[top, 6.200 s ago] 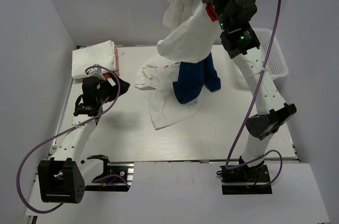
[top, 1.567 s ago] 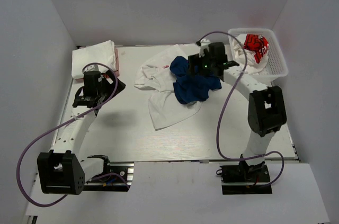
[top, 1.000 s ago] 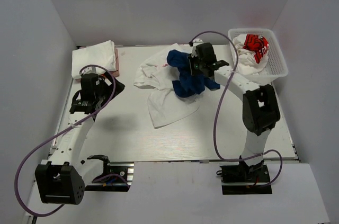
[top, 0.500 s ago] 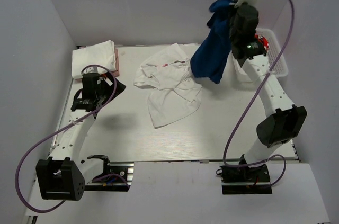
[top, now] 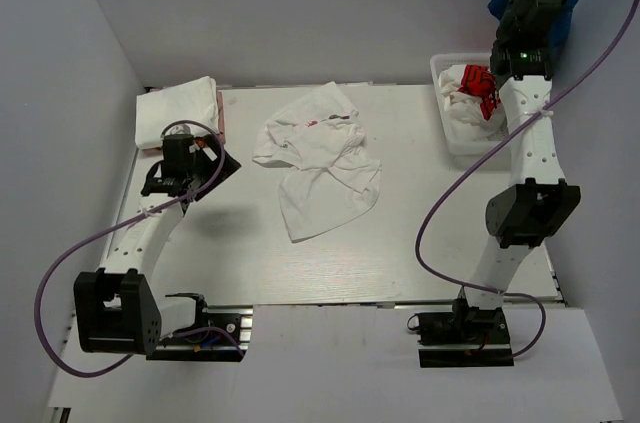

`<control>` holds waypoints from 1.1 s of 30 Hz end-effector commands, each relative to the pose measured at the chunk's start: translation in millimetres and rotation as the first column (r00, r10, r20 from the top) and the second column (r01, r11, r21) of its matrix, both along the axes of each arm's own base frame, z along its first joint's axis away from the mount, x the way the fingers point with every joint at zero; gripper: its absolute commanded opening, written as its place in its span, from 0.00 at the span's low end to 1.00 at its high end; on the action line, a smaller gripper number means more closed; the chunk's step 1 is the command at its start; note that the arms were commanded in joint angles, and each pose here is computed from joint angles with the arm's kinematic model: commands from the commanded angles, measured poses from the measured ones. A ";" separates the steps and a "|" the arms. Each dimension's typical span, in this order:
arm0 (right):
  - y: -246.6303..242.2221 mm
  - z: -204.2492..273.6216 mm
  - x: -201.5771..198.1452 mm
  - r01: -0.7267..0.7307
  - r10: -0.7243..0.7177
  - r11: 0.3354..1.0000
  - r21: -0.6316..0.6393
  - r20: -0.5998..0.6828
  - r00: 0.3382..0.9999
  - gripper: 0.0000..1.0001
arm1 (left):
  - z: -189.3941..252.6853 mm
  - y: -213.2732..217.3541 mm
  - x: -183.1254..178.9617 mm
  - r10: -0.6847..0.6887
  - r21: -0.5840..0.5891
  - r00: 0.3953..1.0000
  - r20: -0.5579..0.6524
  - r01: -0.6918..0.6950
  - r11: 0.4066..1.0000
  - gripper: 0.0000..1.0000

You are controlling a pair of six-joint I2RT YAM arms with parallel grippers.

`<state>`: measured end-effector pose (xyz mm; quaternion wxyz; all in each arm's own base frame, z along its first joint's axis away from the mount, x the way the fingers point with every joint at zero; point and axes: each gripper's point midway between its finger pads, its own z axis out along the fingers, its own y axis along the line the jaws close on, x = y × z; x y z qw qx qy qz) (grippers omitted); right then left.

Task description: Fold and stack the t-shirts

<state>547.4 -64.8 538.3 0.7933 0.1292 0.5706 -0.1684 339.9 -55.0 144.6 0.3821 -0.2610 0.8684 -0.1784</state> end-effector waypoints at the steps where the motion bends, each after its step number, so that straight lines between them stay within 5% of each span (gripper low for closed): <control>1: 9.8 -30.6 21.8 -0.082 0.080 0.996 -0.039 -0.051 0.995 0.00 | 23.0 -8.4 16.6 -0.042 -0.028 0.997 0.066 0.044 0.999 0.99; 7: -17.9 -206.5 60.1 -0.161 0.213 0.972 0.173 -0.346 0.914 0.00 | 33.3 -25.9 23.5 -0.129 -0.073 0.980 0.150 0.141 0.987 0.99; 13: -63.2 -389.6 32.0 0.098 0.113 0.943 0.317 -0.584 0.804 0.00 | 37.0 -25.1 17.9 -0.140 -0.055 0.974 0.175 0.152 0.987 0.99; 17: -84.0 -442.6 8.6 0.270 0.005 0.917 0.295 -0.684 0.730 0.00 | 40.8 -21.2 16.6 -0.123 -0.042 0.975 0.183 0.133 0.990 0.99; 19: -77.8 -451.6 8.7 0.235 0.059 0.923 0.305 -0.715 0.697 0.05 | 42.6 -21.3 18.0 -0.123 -0.041 0.974 0.192 0.133 0.990 0.99; 20: -72.1 -455.8 14.2 0.205 0.094 0.926 0.316 -0.721 0.687 0.16 | 38.9 -23.2 15.7 -0.132 -0.048 0.974 0.184 0.143 0.989 0.99; 21: -69.8 -455.3 16.6 0.192 0.106 0.929 0.317 -0.724 0.682 0.54 | 35.8 -23.2 16.3 -0.132 -0.049 0.976 0.175 0.143 0.989 0.99; 22: -68.4 -463.8 6.4 0.222 0.104 0.924 0.312 -0.764 0.637 0.80 | 36.1 -25.0 15.7 -0.140 -0.055 0.975 0.175 0.152 0.987 0.99; 23: -72.3 -446.8 14.3 0.238 0.080 0.920 0.312 -0.743 0.664 0.90 | 33.4 -25.4 16.3 -0.133 -0.066 0.977 0.164 0.145 0.987 0.99; 28: -58.5 -368.0 12.1 0.128 0.132 0.940 0.316 -0.684 0.717 0.90 | 40.3 -32.1 24.7 -0.162 -0.067 0.970 0.180 0.176 0.982 0.99; 33: -12.1 -273.7 -19.8 -0.065 0.165 0.980 0.186 -0.598 0.785 0.90 | 39.2 -34.6 36.1 -0.199 -0.049 0.967 0.159 0.209 0.977 0.99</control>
